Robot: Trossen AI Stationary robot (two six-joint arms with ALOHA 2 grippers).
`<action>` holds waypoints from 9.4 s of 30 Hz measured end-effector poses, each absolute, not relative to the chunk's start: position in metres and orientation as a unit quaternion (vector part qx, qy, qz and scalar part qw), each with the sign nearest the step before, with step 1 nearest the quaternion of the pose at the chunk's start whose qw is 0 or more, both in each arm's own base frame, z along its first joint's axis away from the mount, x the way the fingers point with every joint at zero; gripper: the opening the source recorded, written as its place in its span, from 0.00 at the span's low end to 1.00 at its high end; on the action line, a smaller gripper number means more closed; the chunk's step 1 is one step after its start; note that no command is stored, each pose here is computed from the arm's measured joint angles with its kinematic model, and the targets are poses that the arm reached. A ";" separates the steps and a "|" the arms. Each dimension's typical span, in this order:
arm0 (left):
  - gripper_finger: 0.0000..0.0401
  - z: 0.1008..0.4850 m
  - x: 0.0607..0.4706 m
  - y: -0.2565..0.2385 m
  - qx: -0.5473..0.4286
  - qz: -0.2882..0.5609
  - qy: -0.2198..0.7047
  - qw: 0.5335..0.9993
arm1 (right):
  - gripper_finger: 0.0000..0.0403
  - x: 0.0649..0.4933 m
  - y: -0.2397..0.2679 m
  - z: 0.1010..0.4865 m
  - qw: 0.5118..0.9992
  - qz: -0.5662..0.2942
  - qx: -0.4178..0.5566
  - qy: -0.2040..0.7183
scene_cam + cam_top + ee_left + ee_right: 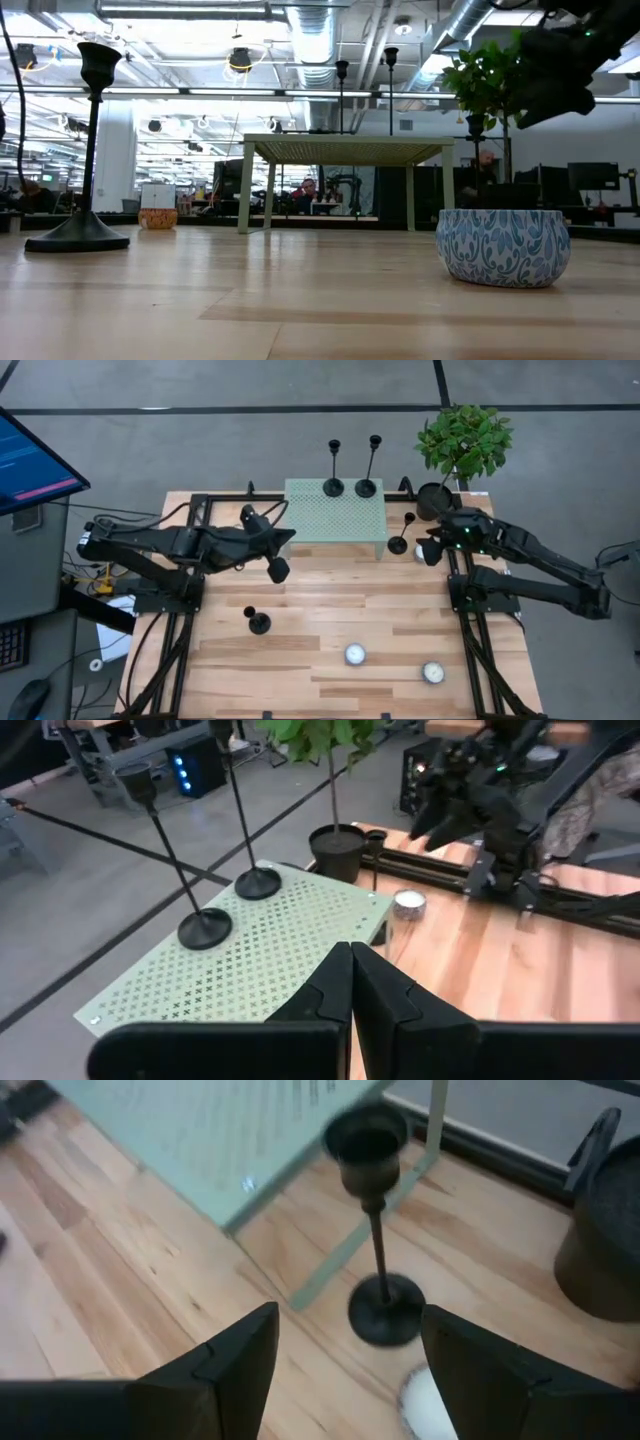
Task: Pick & Place candle stick holders
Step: Put the black candle holder on the shelf
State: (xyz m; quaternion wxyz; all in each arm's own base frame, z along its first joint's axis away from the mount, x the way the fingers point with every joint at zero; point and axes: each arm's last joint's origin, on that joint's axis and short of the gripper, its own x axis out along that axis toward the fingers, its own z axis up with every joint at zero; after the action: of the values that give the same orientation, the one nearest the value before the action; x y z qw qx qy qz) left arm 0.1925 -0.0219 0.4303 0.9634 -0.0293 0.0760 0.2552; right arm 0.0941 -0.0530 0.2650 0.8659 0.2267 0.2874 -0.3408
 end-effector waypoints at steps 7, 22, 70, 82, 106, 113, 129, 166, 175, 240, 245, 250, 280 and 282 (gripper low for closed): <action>0.01 0.441 0.170 -0.022 -0.041 0.242 0.049 0.968 | 0.57 0.116 -0.063 0.256 0.843 -0.369 0.241 0.308; 0.01 0.443 0.162 -0.022 -0.024 0.229 0.049 0.972 | 0.57 0.146 -0.043 0.230 0.807 -0.440 0.251 0.304; 0.01 0.445 0.162 -0.022 -0.028 0.219 0.040 0.975 | 0.53 0.164 -0.065 0.195 0.817 -0.486 0.142 0.276; 0.01 0.445 0.162 -0.022 -0.016 0.218 0.042 0.975 | 0.06 0.168 -0.065 0.196 0.839 -0.442 0.123 0.292; 0.01 0.445 0.162 -0.022 -0.016 0.218 0.042 0.975 | 0.01 0.155 -0.063 0.241 0.826 -0.478 0.115 0.275; 0.01 0.445 0.163 -0.022 -0.016 0.219 0.043 0.975 | 0.00 0.152 -0.068 0.292 0.826 -0.492 0.099 0.255; 0.02 0.445 0.163 -0.022 -0.016 0.219 0.043 0.975 | 0.00 0.155 -0.074 0.392 0.878 -0.431 0.063 0.199; 0.02 0.445 0.163 -0.022 -0.016 0.218 0.043 0.975 | 0.01 0.248 -0.089 0.358 0.903 -0.317 0.043 0.286; 0.02 0.445 0.163 -0.022 -0.017 0.218 0.042 0.975 | 0.01 0.248 -0.089 0.357 0.904 -0.309 0.045 0.291; 0.22 0.428 0.159 -0.025 -0.024 0.145 0.128 0.981 | 0.51 0.194 -0.062 0.399 0.917 -0.292 0.054 0.265; 0.37 0.406 0.150 -0.024 -0.041 0.133 0.243 0.960 | 0.52 0.177 -0.051 0.410 0.928 -0.282 0.065 0.233; 0.52 0.396 0.134 -0.023 -0.078 0.116 0.314 0.939 | 0.53 0.171 -0.047 0.413 0.933 -0.276 0.064 0.223; 0.59 0.343 0.100 -0.053 -0.199 0.004 0.533 0.822 | 0.53 0.180 -0.048 0.408 0.930 -0.272 0.061 0.241; 0.59 0.334 0.104 -0.057 -0.197 0.000 0.530 0.825 | 0.53 0.180 -0.048 0.408 0.930 -0.272 0.061 0.240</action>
State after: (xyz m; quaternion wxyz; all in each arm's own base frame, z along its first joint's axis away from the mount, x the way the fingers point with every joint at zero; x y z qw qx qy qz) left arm 0.1041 -0.0572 0.3336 0.8246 -0.1967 0.5305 0.0000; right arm 0.1795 -0.0485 0.4083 0.9299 0.0612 0.2404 -0.2715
